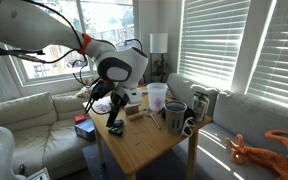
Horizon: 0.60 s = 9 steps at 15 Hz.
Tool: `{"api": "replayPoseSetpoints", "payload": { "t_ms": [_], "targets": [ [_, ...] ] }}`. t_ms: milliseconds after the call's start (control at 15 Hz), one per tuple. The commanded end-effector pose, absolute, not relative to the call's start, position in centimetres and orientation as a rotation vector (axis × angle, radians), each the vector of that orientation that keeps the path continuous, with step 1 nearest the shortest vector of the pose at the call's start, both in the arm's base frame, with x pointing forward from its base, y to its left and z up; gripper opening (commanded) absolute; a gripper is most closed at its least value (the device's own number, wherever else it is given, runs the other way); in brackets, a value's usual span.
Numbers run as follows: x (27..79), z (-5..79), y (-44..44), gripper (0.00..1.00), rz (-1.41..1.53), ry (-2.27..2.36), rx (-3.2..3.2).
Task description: Place the green and blue toy cars upright
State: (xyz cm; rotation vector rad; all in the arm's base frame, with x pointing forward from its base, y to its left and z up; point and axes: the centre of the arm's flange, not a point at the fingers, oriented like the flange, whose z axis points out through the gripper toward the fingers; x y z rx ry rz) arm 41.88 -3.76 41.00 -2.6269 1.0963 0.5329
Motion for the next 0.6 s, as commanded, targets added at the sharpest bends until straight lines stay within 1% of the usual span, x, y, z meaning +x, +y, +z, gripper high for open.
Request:
{"api": "replayPoseSetpoints", "payload": {
  "t_ms": [0,133,267,333,400,467,533],
  "targets": [
    [43.16,40.85,-3.45,0.89,0.493,1.03,-2.693],
    [43.35,40.83,-3.41,0.75,0.484,1.016,-2.711],
    [43.56,40.9,-3.34,0.68,0.471,1.003,-2.726],
    [43.65,40.96,-3.26,0.65,0.465,0.993,-2.73],
    [43.74,41.04,-3.18,0.68,0.459,0.988,-2.734],
    [43.85,41.1,-3.12,0.65,0.455,0.982,-2.737],
    [43.93,41.09,-3.06,0.66,0.451,0.978,-2.74]
  ]
}}
